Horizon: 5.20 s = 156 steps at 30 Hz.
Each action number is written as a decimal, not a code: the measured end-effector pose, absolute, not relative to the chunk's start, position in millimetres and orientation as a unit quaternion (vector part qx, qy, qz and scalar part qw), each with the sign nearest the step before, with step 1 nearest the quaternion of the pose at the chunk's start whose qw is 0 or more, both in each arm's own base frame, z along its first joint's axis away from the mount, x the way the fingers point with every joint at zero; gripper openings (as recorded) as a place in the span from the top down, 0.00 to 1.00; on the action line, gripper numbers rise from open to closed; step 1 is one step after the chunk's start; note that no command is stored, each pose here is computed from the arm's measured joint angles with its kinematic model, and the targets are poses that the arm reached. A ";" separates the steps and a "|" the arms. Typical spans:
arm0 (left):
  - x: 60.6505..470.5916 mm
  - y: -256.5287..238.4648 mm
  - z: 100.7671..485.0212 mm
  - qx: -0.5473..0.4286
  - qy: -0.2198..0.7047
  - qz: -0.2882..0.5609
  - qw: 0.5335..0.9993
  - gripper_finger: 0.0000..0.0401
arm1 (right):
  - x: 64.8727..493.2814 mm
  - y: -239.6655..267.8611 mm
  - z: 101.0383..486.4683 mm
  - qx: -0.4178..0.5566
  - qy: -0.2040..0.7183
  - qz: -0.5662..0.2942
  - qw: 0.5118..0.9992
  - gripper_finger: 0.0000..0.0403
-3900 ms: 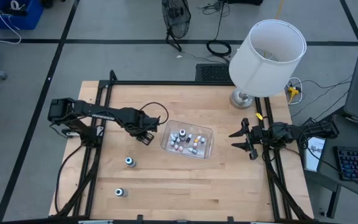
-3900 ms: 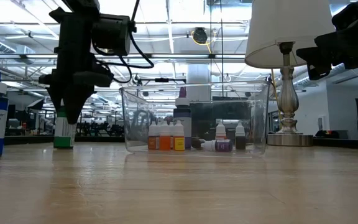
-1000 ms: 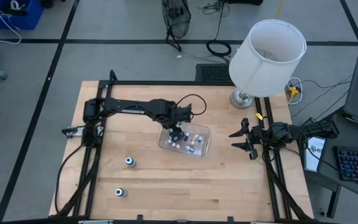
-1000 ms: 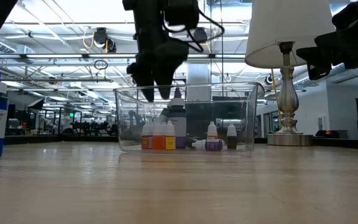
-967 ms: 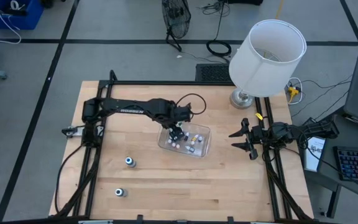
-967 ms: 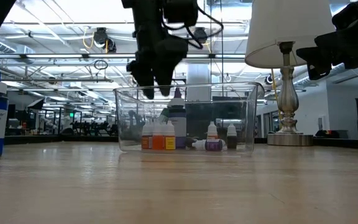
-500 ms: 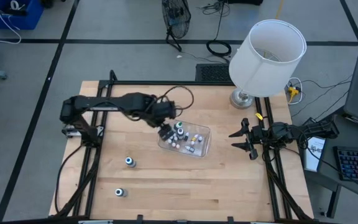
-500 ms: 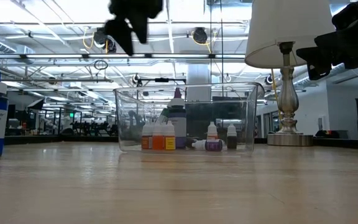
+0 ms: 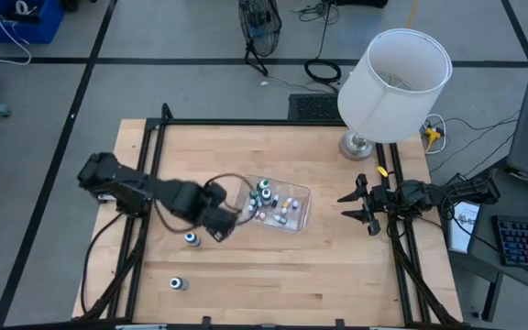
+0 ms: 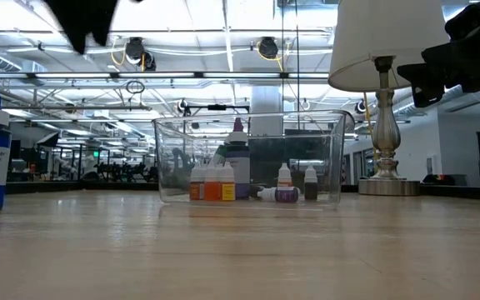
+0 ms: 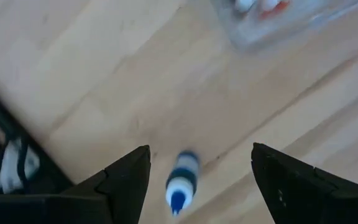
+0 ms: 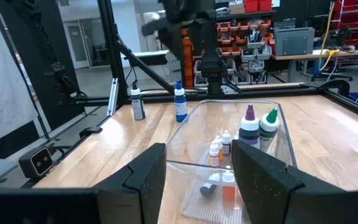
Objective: Pick & Place food coloring
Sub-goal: Put the large blue food coloring bottle into the transparent bin, then put the large black food coloring bottle into the transparent bin
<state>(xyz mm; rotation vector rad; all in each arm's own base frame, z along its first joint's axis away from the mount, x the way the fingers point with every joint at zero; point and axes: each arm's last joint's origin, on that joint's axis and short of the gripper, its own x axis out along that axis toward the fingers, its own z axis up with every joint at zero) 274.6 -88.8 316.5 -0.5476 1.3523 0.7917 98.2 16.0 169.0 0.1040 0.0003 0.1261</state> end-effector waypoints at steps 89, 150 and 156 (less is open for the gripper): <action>356.5 -8.7 283.9 -0.131 0.644 0.129 0.742 0.64 | 98.2 16.0 169.1 0.052 0.000 0.063 0.997 0.58; 305.3 -45.7 344.2 -0.233 0.597 0.130 0.757 0.23 | 98.2 16.0 169.1 0.052 0.000 0.063 0.997 0.58; 275.8 -103.6 351.0 -0.241 0.606 0.159 0.742 0.23 | 98.2 16.0 169.1 0.052 -0.001 0.063 0.997 0.58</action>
